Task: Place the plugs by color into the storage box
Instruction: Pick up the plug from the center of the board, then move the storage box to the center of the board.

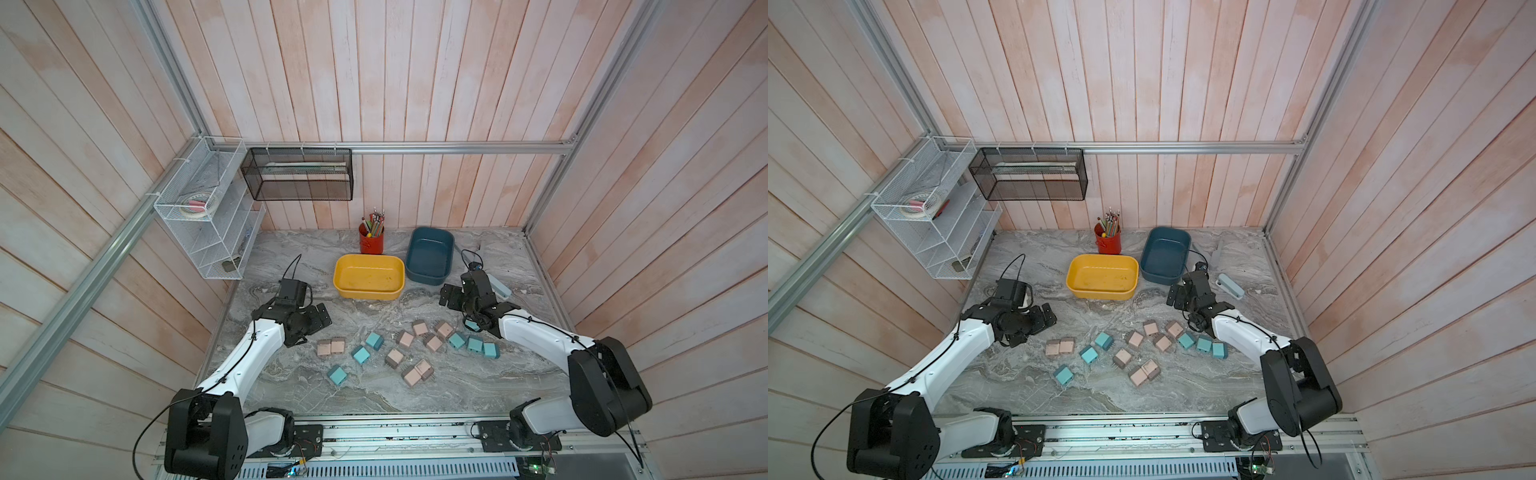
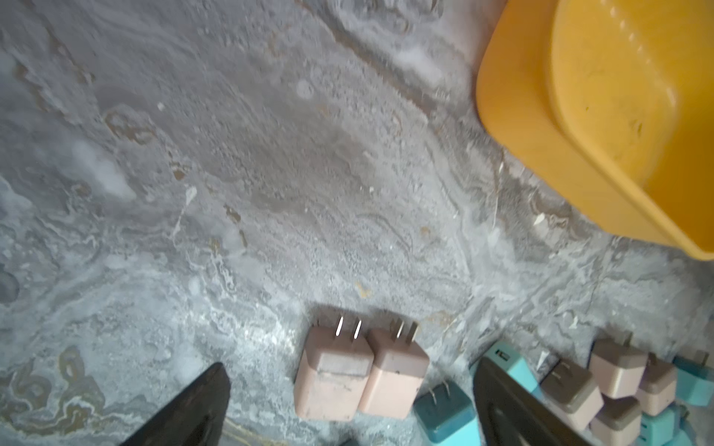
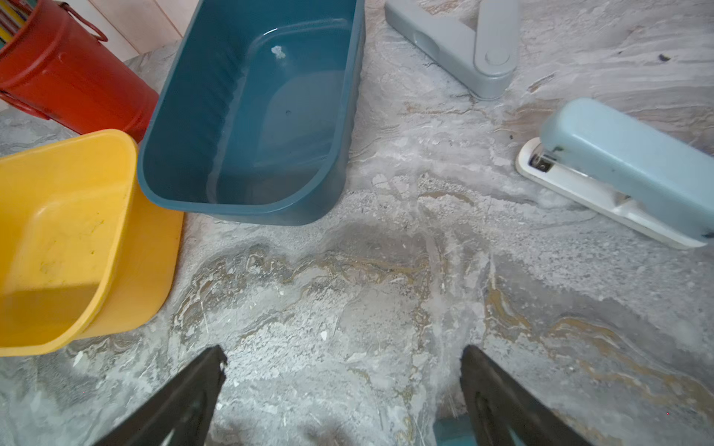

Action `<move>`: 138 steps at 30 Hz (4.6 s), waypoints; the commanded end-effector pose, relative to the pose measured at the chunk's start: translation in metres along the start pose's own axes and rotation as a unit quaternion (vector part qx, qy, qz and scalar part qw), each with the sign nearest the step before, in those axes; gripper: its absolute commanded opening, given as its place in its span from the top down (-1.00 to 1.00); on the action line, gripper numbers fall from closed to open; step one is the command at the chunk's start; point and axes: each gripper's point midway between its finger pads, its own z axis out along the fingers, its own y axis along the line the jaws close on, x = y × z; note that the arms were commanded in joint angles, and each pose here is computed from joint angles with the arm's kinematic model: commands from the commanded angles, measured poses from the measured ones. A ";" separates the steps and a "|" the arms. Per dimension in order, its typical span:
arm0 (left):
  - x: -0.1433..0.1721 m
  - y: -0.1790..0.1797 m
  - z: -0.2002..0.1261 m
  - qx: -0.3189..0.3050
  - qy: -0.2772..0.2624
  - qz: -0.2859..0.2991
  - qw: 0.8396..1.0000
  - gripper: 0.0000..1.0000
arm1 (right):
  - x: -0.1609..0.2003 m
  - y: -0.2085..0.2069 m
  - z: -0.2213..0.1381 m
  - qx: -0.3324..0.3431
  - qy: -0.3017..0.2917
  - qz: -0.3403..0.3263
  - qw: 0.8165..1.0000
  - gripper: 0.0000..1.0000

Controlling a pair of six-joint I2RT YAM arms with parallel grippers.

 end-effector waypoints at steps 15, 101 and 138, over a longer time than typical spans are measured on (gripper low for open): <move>0.060 0.023 0.038 -0.056 0.149 0.060 0.985 -0.71 | 0.020 0.019 0.006 -0.039 0.040 0.016 0.998 -0.96; 0.023 0.015 0.063 -0.131 0.175 0.127 0.968 -0.45 | 0.037 0.046 0.004 -0.085 0.064 -0.019 0.994 -0.96; 0.035 0.006 0.062 -0.100 0.163 0.048 0.980 0.05 | -0.073 0.015 0.117 -0.081 0.146 0.103 0.980 -0.26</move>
